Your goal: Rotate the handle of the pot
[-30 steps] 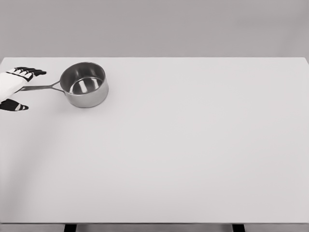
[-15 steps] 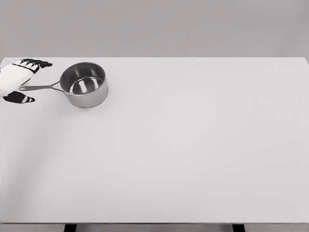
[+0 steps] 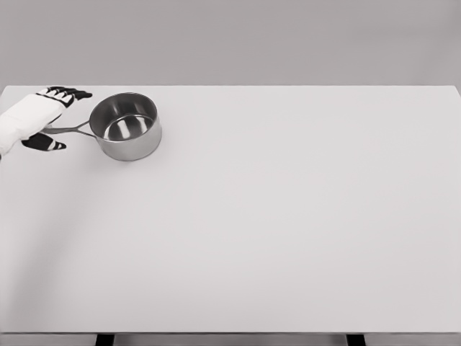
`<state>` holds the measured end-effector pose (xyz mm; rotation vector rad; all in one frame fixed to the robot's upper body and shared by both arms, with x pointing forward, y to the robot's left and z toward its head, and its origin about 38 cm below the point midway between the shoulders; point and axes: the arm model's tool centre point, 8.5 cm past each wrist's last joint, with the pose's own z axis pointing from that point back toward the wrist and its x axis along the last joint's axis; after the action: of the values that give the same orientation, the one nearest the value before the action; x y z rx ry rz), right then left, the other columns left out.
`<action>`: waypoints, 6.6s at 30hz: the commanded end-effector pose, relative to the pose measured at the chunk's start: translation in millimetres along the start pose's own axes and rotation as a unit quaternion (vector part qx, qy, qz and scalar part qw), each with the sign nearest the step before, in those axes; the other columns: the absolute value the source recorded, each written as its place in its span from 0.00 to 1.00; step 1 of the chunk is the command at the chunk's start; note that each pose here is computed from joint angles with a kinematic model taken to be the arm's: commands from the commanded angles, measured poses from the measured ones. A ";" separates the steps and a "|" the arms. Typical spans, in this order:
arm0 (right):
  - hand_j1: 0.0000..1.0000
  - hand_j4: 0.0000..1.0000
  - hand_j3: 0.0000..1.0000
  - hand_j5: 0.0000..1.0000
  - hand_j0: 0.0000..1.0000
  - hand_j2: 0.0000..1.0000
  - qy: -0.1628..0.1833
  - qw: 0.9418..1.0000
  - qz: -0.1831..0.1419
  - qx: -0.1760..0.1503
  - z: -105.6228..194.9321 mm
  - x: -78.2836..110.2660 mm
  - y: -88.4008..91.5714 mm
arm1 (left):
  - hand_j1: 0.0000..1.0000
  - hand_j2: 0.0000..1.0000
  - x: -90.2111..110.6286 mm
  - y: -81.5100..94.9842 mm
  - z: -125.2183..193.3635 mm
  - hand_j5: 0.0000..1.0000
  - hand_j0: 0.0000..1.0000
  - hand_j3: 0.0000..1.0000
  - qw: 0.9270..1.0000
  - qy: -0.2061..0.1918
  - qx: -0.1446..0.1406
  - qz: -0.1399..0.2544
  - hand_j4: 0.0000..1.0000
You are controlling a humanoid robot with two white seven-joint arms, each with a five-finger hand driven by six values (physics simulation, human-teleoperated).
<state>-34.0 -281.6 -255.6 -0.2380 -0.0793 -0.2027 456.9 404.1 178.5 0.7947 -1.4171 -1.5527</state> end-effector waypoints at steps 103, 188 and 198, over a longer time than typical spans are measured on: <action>1.00 1.00 1.00 1.00 1.00 1.00 0.000 1.000 0.000 0.000 0.0 0.0 0.0 | 1.00 1.00 -53.7 26.2 -15.8 1.00 1.00 1.00 0.997 0.076 -0.018 0.002 1.00; 1.00 1.00 1.00 1.00 1.00 1.00 0.000 1.000 0.000 0.000 0.0 0.0 0.0 | 1.00 1.00 -28.5 35.6 -23.5 1.00 1.00 1.00 0.999 0.042 -0.002 -0.025 1.00; 1.00 1.00 1.00 1.00 1.00 1.00 0.000 1.000 0.000 0.000 0.0 0.0 0.0 | 1.00 1.00 93.0 67.5 -24.9 1.00 1.00 1.00 0.985 -0.122 0.073 -0.100 1.00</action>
<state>-34.0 -281.6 -255.6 -0.2380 -0.0793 -0.2026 459.2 336.9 214.9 0.8432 -1.5496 -1.7392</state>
